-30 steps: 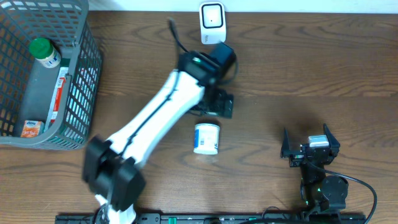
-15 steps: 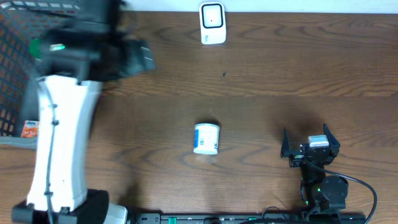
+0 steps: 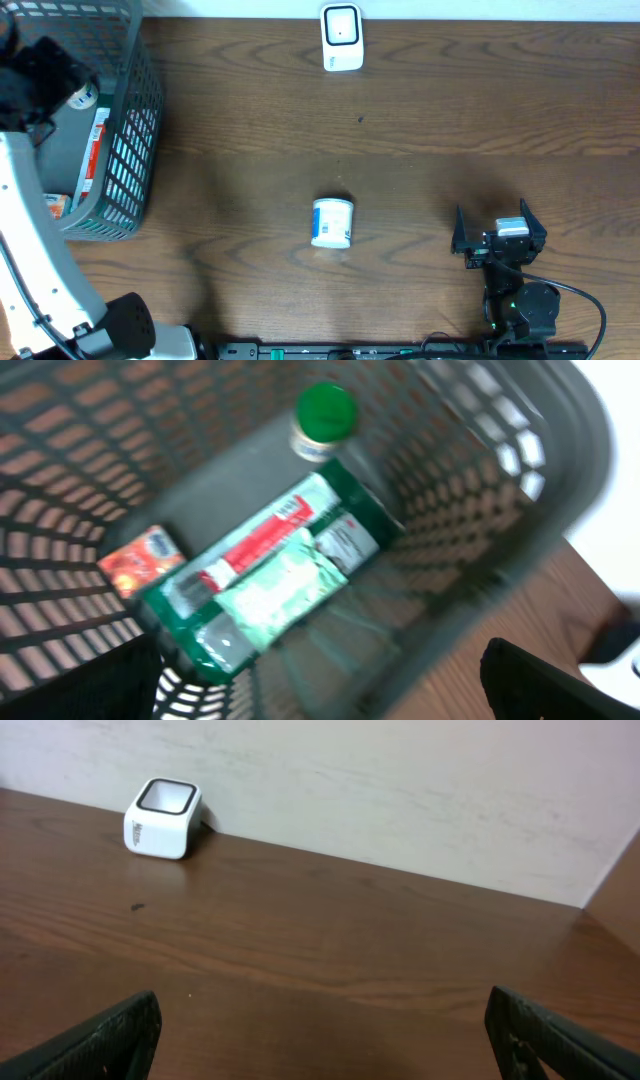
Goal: Scan the item barcode
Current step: 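Release the container and move the left gripper back to the basket, then grasp the mint-green pouch in the basket with the left gripper, then carry the green pouch with the left gripper toward the scanner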
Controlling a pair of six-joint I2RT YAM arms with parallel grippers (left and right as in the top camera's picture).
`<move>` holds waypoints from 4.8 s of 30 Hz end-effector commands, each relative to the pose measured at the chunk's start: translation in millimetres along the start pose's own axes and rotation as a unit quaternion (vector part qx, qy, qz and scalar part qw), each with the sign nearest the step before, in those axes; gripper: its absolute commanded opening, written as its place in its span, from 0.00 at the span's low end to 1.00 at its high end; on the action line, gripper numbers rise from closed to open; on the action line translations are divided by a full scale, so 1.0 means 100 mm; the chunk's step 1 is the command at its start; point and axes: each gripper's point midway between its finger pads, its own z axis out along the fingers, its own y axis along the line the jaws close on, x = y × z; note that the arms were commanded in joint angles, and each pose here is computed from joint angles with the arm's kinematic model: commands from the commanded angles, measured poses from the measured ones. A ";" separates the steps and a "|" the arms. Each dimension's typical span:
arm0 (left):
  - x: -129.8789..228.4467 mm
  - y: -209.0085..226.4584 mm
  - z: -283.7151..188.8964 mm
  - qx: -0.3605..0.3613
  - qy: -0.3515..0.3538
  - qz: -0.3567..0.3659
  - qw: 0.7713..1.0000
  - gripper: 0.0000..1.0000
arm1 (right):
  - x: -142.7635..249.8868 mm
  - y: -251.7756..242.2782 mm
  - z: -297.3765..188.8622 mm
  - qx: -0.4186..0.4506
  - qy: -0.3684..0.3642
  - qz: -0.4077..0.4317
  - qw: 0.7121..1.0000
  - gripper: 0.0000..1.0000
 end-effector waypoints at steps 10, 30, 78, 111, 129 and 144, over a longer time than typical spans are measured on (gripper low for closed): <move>0.05 0.33 0.60 -0.061 0.071 0.001 0.996 0.99 | 0.01 -0.03 0.00 0.007 0.003 -0.005 1.000 0.99; 0.86 0.60 1.92 -0.099 0.305 0.160 0.934 0.98 | 0.02 -0.03 0.00 0.007 0.003 -0.005 1.000 0.99; 1.19 0.76 2.73 -0.052 0.352 0.060 0.932 0.49 | 0.01 -0.03 0.00 0.007 0.003 -0.005 1.000 0.99; 1.38 0.82 2.84 -0.055 0.364 0.060 0.928 0.55 | 0.01 -0.03 0.00 0.007 0.003 -0.005 1.000 0.99; 0.15 0.47 1.87 -0.001 0.169 0.030 0.985 0.07 | 0.01 -0.03 0.00 0.007 0.003 -0.005 1.000 0.99; -0.34 -0.42 -0.49 0.190 -0.074 0.013 0.979 0.07 | 0.02 -0.03 0.00 0.007 0.003 -0.005 1.000 0.99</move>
